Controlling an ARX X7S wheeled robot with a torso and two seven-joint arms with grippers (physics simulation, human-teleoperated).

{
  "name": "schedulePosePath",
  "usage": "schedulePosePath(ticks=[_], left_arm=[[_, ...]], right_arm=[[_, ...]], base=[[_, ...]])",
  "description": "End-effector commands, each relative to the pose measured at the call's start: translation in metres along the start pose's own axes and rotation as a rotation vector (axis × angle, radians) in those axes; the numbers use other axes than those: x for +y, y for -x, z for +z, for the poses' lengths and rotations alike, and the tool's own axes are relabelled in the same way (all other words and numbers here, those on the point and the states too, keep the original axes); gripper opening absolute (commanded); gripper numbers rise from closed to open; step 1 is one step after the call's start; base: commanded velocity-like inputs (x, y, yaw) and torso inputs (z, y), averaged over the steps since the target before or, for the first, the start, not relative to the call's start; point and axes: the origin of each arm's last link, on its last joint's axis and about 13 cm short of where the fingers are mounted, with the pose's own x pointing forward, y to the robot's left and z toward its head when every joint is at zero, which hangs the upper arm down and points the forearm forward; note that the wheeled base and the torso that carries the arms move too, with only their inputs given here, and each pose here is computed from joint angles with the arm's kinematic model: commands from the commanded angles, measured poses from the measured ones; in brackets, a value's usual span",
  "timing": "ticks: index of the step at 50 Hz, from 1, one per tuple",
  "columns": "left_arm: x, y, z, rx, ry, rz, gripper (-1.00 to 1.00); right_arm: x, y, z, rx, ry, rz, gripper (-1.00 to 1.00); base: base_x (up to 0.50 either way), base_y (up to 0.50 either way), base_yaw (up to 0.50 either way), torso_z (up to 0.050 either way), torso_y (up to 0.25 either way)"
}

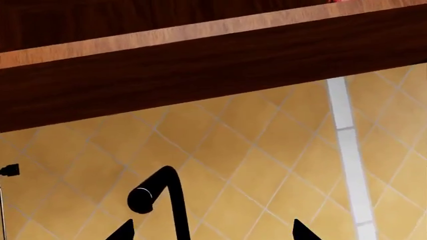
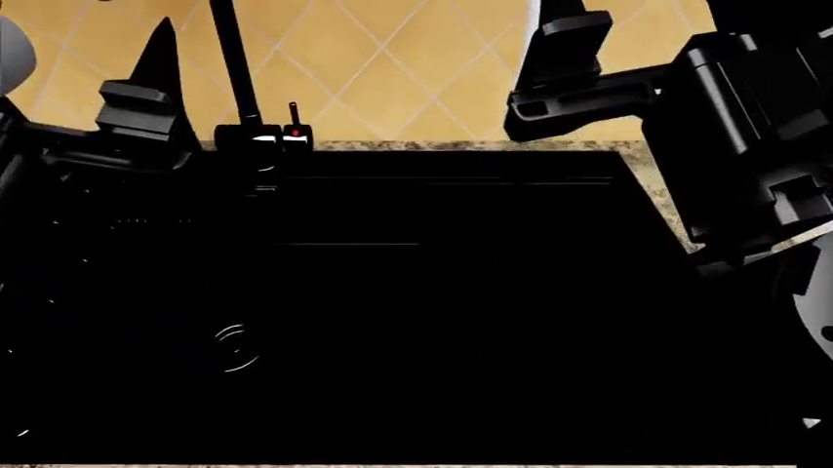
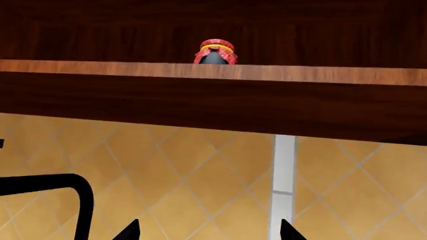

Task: From the different types of pastries on the counter, select a croissant and place it on the cutting board. Then retrieve a jar of jam from the cabinet and place it alongside the croissant on the cutting board.

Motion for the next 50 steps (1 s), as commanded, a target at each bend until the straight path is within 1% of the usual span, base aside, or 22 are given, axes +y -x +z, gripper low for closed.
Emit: schedulePosePath(ticks=[1, 7, 15, 23, 30, 36, 45, 50], left_arm=[[-0.001, -0.001, 0.007, -0.007, -0.009, -0.010, 1.00], [-0.001, 0.000, 0.007, -0.006, -0.009, -0.011, 1.00], [-0.002, 0.002, 0.004, -0.002, -0.009, -0.017, 1.00], [-0.002, 0.002, 0.003, 0.000, -0.008, -0.016, 1.00], [-0.002, 0.003, 0.003, 0.001, -0.006, -0.017, 1.00], [-0.001, 0.003, 0.003, 0.001, -0.007, -0.017, 1.00], [-0.001, 0.002, 0.004, -0.005, -0.003, -0.016, 1.00], [-0.001, 0.002, 0.005, -0.009, -0.001, -0.016, 1.00]], right_arm=[[-0.002, -0.001, 0.007, 0.012, 0.002, 0.002, 1.00], [-0.003, 0.000, 0.006, 0.015, -0.003, 0.000, 1.00], [-0.004, 0.007, 0.011, 0.001, -0.021, -0.009, 1.00], [-0.004, 0.010, 0.033, -0.054, -0.031, -0.004, 1.00], [0.000, 0.008, 0.062, -0.107, -0.038, 0.013, 1.00], [0.002, 0.001, 0.081, -0.118, -0.041, 0.018, 1.00], [0.004, -0.021, 0.100, -0.043, -0.012, -0.021, 1.00], [0.006, -0.028, 0.107, -0.043, 0.001, -0.036, 1.00]], base=[[0.01, 0.00, 0.00, 0.000, 0.000], [0.25, 0.00, 0.00, 0.000, 0.000], [0.00, 0.00, 0.00, 0.000, 0.000], [0.00, 0.00, 0.00, 0.000, 0.000], [0.00, 0.00, 0.00, 0.000, 0.000], [0.00, 0.00, 0.00, 0.000, 0.000], [0.00, 0.00, 0.00, 0.000, 0.000], [0.00, 0.00, 0.00, 0.000, 0.000]])
